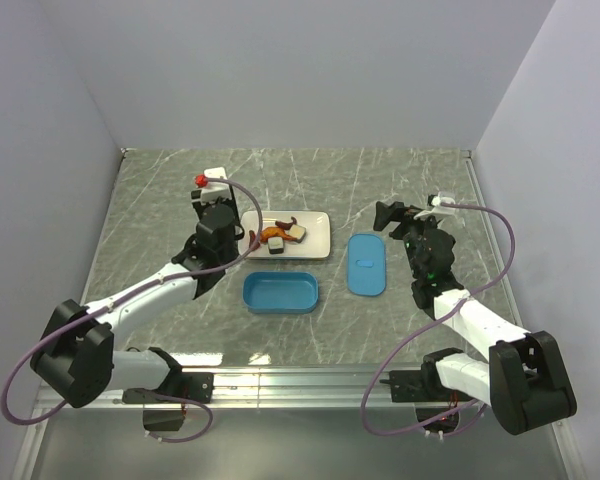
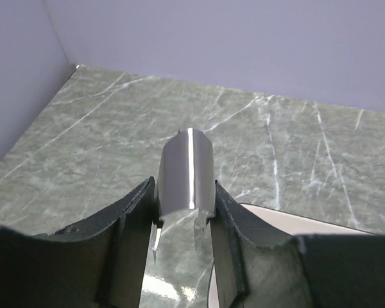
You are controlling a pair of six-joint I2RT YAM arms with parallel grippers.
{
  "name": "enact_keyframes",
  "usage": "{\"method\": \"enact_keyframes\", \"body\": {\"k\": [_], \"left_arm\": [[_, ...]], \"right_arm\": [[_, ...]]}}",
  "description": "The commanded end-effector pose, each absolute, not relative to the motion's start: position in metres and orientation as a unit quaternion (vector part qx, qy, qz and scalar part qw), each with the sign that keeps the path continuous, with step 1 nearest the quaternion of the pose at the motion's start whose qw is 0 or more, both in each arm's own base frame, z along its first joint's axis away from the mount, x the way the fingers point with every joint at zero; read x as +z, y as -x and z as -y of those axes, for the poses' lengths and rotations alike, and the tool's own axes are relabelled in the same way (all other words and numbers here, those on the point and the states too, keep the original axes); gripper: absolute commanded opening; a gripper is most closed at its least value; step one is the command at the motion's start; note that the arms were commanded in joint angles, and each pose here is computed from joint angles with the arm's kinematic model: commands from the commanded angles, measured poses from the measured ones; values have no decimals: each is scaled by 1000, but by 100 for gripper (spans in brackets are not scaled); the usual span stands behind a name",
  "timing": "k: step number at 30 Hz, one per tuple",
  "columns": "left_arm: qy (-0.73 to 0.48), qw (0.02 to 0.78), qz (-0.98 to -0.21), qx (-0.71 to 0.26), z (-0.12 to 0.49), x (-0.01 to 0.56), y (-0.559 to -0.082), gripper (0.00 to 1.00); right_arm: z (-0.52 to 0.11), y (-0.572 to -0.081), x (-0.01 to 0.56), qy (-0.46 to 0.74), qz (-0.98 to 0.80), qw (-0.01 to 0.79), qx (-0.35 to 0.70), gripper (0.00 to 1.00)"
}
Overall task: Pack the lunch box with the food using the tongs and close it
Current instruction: Pick up the food using the clamp
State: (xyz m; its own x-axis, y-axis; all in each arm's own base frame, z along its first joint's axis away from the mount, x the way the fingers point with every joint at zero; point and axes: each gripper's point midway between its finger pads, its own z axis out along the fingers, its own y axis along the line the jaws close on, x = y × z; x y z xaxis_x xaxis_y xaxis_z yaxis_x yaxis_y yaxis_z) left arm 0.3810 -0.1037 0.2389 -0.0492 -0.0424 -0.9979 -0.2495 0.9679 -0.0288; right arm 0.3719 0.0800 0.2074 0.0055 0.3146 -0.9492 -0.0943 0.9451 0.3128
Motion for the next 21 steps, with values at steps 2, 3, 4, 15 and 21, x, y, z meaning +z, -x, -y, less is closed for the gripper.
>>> {"method": "enact_keyframes", "body": {"k": [2,3,4,15,21], "left_arm": [[113,716,-686,65,110,274,-374,44],[109,718,-685,61,114,275,-373,44],[105,720,-684,57,117,277,-372,44],[63,735,-675,-5,158,289,-364,44],[46,739,-671,-24,170,289,-368,44]], "right_arm": [[-79,-371,215,-87,-677,715,151,99],[-80,-371,216,-88,-676,716,151,99],[-80,-371,216,-87,-676,716,151,99],[-80,-368,216,-86,-674,717,154,99],[-79,-367,217,-86,-672,719,155,99]]}}
